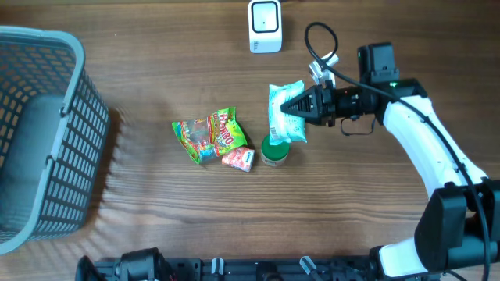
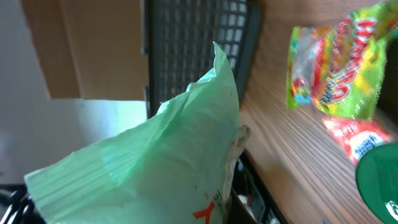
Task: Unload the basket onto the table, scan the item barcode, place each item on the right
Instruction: 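Grasp the wipes pack with the right gripper and lift it, then move the wipes pack with right gripper over the barcode scanner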
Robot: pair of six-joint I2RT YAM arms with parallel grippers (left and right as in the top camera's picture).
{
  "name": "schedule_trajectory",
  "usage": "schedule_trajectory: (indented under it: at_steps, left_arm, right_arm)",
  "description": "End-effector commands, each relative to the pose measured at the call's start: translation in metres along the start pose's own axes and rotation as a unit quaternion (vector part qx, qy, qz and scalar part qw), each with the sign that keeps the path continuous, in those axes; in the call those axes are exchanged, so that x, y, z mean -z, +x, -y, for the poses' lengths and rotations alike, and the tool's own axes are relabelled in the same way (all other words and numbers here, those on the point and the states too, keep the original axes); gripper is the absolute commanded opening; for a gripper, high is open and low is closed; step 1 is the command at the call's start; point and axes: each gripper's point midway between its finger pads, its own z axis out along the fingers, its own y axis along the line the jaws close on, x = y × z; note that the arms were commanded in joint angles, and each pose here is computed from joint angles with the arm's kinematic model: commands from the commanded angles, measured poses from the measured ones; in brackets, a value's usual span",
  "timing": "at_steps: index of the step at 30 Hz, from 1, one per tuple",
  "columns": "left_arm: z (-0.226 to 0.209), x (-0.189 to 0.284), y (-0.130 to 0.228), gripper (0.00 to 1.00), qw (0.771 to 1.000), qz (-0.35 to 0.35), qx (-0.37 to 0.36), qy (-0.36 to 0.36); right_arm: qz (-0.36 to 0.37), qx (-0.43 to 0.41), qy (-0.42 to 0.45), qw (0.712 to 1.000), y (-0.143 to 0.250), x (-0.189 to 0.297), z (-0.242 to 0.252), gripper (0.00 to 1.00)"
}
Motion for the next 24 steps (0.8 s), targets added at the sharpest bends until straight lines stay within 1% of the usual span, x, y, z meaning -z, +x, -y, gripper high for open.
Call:
schedule_trajectory:
  at_steps: [1, 3, 7, 8, 12, 14, 16, 17, 18, 20, 21, 24]
  left_arm:
    - [0.011, 0.002, 0.007, 1.00, 0.999, -0.002, 0.001, 0.032]
    - [0.016, 0.006, 0.012, 1.00, 0.999, 0.006, -0.002, 0.047]
    - [0.024, 0.039, 0.017, 1.00, 0.996, 0.059, -0.004, 0.065]
    - [0.026, 0.048, 0.017, 1.00, 0.993, 0.079, 0.011, 0.084]
    - [0.027, 0.049, 0.026, 1.00, 0.986, 0.073, 0.066, 0.132]
    - [0.017, 0.049, 0.025, 1.00, 0.985, 0.078, 0.092, 0.124]
    - [-0.002, 0.044, 0.033, 1.00, 0.990, 0.066, 0.103, 0.068]
    - [-0.011, 0.042, 0.042, 1.00, 0.993, 0.048, 0.106, 0.038]
    - [-0.021, 0.040, 0.071, 1.00, 0.994, -0.008, 0.108, 0.001]
    - [-0.016, 0.042, 0.115, 1.00, 0.990, -0.092, 0.106, -0.001]
    - [-0.014, 0.042, 0.132, 1.00, 0.987, -0.120, 0.106, -0.001]
    - [-0.013, 0.048, 0.219, 1.00, 0.969, -0.218, 0.110, -0.033]
  right_arm:
    - [-0.014, -0.020, -0.053, 0.998, -0.002, 0.002, -0.020, 0.04]
    - [-0.010, -0.031, -0.055, 0.998, -0.011, 0.003, -0.025, 0.04]
    - [-0.004, 0.000, -0.059, 0.998, -0.020, 0.003, -0.032, 0.04]
    - [-0.002, 0.001, -0.056, 0.998, -0.021, 0.003, -0.032, 0.04]
    - [0.016, 0.000, -0.036, 0.999, -0.027, 0.003, -0.025, 0.04]
    - [0.023, 0.010, -0.031, 0.999, -0.031, 0.003, -0.024, 0.04]
    - [0.027, 0.041, -0.034, 0.998, -0.035, 0.003, -0.028, 0.04]
    - [0.029, 0.054, -0.035, 0.997, -0.037, 0.003, -0.030, 0.04]
    - [0.031, 0.071, -0.036, 0.996, -0.039, 0.003, -0.033, 0.04]
    - [0.033, 0.090, -0.036, 0.995, -0.040, 0.004, -0.034, 0.04]
    - [0.033, 0.098, -0.036, 0.994, -0.040, 0.004, -0.034, 0.04]
    - [0.034, 0.119, -0.036, 0.992, -0.040, 0.004, -0.034, 0.04]
